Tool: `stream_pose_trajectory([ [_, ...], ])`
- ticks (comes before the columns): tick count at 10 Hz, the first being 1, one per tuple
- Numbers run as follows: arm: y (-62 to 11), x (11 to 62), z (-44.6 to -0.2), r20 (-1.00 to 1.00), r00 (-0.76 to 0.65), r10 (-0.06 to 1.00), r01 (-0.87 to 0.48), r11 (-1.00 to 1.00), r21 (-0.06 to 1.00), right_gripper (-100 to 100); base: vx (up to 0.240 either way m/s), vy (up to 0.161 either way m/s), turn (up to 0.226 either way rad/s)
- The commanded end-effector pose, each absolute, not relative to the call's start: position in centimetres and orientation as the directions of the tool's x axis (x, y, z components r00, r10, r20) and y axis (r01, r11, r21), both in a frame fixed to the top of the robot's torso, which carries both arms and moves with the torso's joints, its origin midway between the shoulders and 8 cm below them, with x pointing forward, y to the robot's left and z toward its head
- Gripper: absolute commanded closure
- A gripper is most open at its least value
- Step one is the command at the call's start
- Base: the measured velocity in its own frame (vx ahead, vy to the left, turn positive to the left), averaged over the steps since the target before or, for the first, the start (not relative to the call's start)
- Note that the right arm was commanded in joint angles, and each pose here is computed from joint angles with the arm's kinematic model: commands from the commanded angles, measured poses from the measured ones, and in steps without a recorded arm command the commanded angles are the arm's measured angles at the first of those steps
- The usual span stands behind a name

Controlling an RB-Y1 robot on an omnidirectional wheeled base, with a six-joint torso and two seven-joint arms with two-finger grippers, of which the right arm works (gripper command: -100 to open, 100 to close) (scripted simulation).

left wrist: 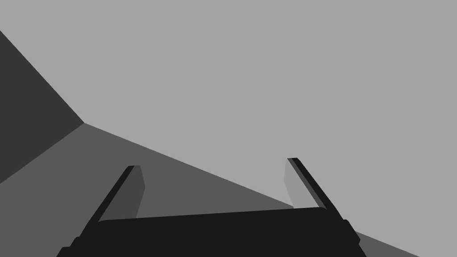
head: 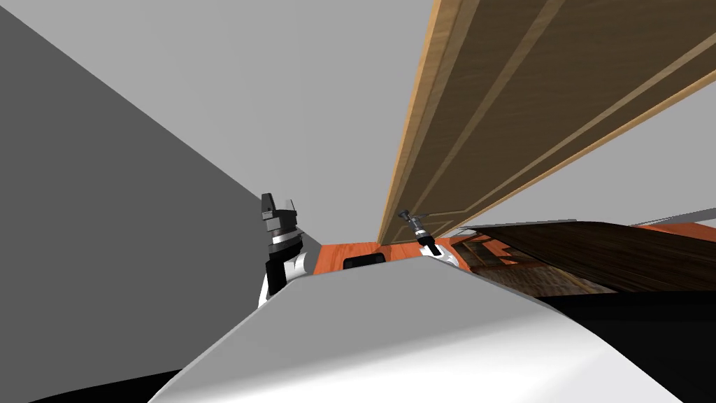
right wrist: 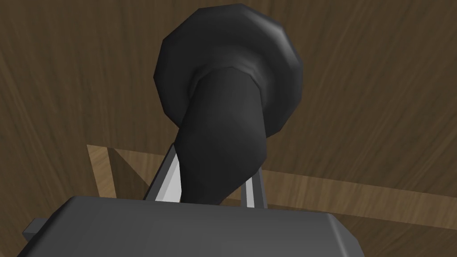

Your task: Pull the door open

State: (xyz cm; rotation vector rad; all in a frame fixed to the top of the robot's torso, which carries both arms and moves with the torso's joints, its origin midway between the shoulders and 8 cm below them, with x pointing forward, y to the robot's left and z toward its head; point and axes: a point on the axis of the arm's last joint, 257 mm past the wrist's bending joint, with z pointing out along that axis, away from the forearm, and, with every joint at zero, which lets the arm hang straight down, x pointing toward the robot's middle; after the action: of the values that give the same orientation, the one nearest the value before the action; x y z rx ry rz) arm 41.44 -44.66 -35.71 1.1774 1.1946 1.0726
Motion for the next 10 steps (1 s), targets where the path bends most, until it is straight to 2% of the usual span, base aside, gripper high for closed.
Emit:
stream_pose_trajectory([
  [1,-44.6,41.4,-35.7,-0.101,0.084,0.991,0.006,0.101,0.995,100,-0.005,0.0,-0.002],
  [2,-44.6,41.4,-35.7,-0.101,0.084,0.991,0.006,0.101,0.995,100,0.0,0.0,0.0],
  [4,-45.0,40.4,-35.7,-0.102,0.067,0.993,0.005,0.102,0.995,100,-0.124,-0.052,0.156],
  [10,-45.8,36.9,-35.5,-0.103,-0.003,0.995,-0.002,0.103,0.995,100,-0.208,-0.07,0.17],
])
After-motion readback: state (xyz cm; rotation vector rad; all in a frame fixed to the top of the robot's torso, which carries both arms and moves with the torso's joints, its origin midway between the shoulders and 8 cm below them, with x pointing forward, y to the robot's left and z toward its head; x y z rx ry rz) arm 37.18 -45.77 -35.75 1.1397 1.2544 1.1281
